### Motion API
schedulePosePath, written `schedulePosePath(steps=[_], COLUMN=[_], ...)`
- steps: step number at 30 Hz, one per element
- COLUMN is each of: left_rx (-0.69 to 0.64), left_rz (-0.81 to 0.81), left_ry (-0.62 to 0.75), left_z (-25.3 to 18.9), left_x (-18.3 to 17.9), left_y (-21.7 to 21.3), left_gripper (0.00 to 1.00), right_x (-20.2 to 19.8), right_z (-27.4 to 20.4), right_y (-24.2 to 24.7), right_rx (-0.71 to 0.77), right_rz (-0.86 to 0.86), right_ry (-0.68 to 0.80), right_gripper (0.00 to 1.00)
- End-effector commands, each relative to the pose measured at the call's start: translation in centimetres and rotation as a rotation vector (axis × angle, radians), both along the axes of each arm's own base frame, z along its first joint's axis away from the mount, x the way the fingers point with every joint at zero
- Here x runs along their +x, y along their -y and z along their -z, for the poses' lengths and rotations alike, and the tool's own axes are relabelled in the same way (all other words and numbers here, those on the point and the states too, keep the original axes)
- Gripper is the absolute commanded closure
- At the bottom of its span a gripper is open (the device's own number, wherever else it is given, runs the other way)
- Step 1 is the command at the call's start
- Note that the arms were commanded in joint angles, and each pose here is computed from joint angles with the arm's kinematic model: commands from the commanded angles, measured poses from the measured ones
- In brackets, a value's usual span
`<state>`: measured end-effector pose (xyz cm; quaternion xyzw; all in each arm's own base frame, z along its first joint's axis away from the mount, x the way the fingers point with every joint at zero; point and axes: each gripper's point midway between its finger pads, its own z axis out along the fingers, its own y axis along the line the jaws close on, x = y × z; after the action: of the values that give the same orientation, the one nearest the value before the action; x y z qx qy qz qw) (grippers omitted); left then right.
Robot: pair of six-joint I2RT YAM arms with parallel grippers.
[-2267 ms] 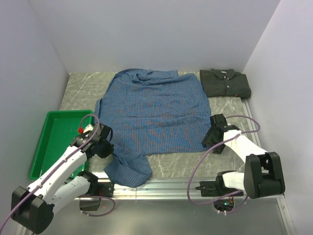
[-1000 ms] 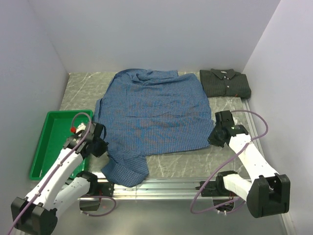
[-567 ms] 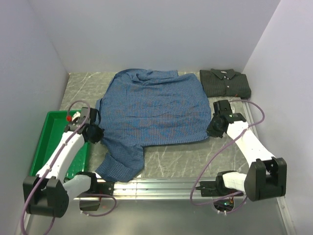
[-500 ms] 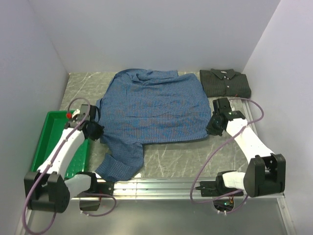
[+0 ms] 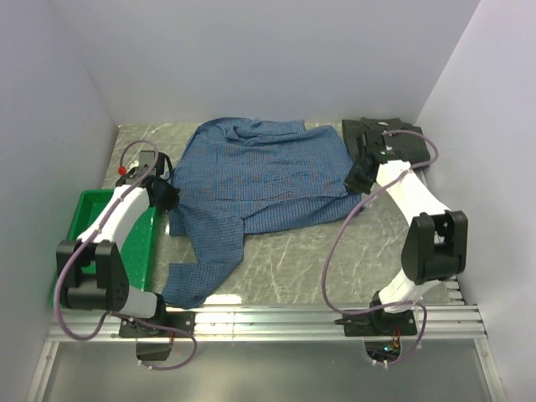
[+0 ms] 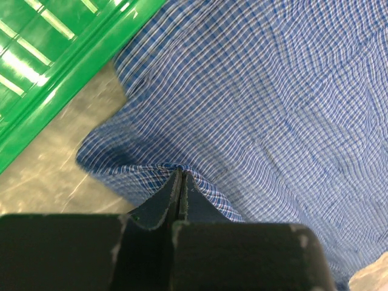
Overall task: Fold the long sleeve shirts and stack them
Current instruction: Fold the shirt
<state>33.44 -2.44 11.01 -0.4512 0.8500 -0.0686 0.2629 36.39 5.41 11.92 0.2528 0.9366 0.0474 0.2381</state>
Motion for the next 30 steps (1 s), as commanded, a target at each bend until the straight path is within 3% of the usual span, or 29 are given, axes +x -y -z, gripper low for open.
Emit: schedulePosePath(steps=[1, 13, 19, 24, 26, 30], left_rx=[0.008, 0.074, 0.095, 0.123, 0.135, 0.136], left_rz=[0.014, 0.026, 0.050, 0.080, 0.085, 0.128], left_ry=[0.079, 0.067, 0.099, 0.216, 0.269, 0.353], left_z=[-1.8, 0.4, 0.7, -3.5, -6.0, -9.7], left_x=[3.1, 7.8, 9.7, 11.3, 11.4, 9.9], left_y=[-0.2, -1.3, -1.3, -1.5, -1.5, -0.8], left_gripper=[1.00, 1.00, 0.98, 0.78, 0.60, 0.30], right_x=[3.2, 7.2, 8.6, 8.9, 8.7, 7.5], right_z=[-2.0, 2.2, 2.7, -0.5, -2.4, -5.3], right_y=[0.3, 2.2, 2.5, 2.8, 3.0, 3.2], right_rx=[-0.017, -0.070, -0.090, -0.111, -0.115, -0.110], right_rz=[0.007, 0.064, 0.052, 0.042, 0.046, 0.058], right_ry=[0.073, 0.027, 0.031, 0.115, 0.155, 0.235], right_gripper=[1.00, 0.98, 0.88, 0.54, 0.44, 0.38])
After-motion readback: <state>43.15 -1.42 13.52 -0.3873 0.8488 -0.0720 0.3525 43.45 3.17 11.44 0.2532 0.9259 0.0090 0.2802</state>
